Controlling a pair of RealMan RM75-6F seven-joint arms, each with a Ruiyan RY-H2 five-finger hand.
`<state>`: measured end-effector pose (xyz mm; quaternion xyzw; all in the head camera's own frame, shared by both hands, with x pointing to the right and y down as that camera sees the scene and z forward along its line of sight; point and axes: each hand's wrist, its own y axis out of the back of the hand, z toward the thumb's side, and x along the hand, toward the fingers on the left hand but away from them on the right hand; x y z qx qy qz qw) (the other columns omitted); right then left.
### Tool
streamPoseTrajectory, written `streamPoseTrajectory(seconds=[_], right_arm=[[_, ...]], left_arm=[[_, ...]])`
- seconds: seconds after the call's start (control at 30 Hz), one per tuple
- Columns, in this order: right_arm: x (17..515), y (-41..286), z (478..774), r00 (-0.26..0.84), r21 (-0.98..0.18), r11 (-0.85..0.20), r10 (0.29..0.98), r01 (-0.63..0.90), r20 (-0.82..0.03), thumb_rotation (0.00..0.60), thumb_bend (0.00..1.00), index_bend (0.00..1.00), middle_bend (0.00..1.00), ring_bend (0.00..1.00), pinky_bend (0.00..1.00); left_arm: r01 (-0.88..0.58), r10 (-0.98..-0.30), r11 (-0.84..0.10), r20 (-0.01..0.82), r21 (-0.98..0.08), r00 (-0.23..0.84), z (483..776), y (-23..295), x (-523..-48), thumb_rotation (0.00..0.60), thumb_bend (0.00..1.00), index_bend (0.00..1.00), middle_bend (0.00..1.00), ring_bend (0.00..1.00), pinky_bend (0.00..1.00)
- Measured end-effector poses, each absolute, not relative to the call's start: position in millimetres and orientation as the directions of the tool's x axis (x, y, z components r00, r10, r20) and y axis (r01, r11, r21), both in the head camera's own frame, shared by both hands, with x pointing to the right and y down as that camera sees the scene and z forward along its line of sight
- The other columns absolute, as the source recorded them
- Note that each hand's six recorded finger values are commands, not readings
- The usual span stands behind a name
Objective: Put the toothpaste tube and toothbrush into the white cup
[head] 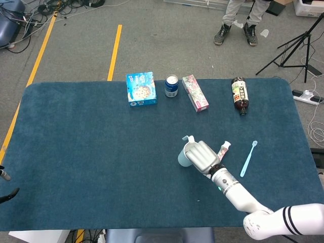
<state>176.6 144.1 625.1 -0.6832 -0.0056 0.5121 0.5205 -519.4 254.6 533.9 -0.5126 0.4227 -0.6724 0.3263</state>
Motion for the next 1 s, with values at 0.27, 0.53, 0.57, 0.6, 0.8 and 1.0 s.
streamPoseTrajectory(seconds=[0.27, 0.53, 0.57, 0.6, 0.8, 1.0], right_arm=[[188, 174, 609, 0.498, -0.704, -0.419, 0.504, -0.574, -0.706, 0.600, 0.31, 0.64, 1.00, 1.00, 1.00], [194, 195, 608, 0.507, -0.686, -0.390, 0.471, -0.615, -0.722, 0.600, 0.31, 0.64, 1.00, 1.00, 1.00], [195, 197, 608, 0.506, -0.683, -0.387, 0.468, -0.620, -0.725, 0.600, 0.31, 0.64, 1.00, 1.00, 1.00], [196, 199, 609, 0.504, -0.678, -0.382, 0.464, -0.627, -0.728, 0.600, 0.31, 0.64, 1.00, 1.00, 1.00], [201, 210, 611, 0.492, -0.657, -0.364, 0.451, -0.661, -0.745, 0.600, 0.32, 0.64, 1.00, 1.00, 1.00], [204, 217, 612, 0.488, -0.647, -0.363, 0.442, -0.670, -0.753, 0.600, 0.32, 0.64, 1.00, 1.00, 1.00]], left_arm=[[0.012, -0.871, -0.434, 0.416, -0.901, -0.261, 535, 255, -518, 0.600, 0.11, 0.53, 0.33, 0.36, 0.41], [0.015, -0.870, -0.436, 0.417, -0.900, -0.262, 536, 256, -518, 0.600, 0.11, 0.53, 0.33, 0.36, 0.41], [0.015, -0.871, -0.435, 0.417, -0.900, -0.262, 536, 256, -518, 0.600, 0.11, 0.53, 0.33, 0.36, 0.41], [0.014, -0.871, -0.435, 0.416, -0.900, -0.262, 536, 256, -518, 0.600, 0.11, 0.53, 0.33, 0.36, 0.41], [0.013, -0.871, -0.435, 0.417, -0.901, -0.260, 535, 256, -518, 0.600, 0.11, 0.53, 0.33, 0.36, 0.41], [0.014, -0.869, -0.438, 0.420, -0.899, -0.261, 536, 256, -518, 0.600, 0.11, 0.53, 0.33, 0.36, 0.41]])
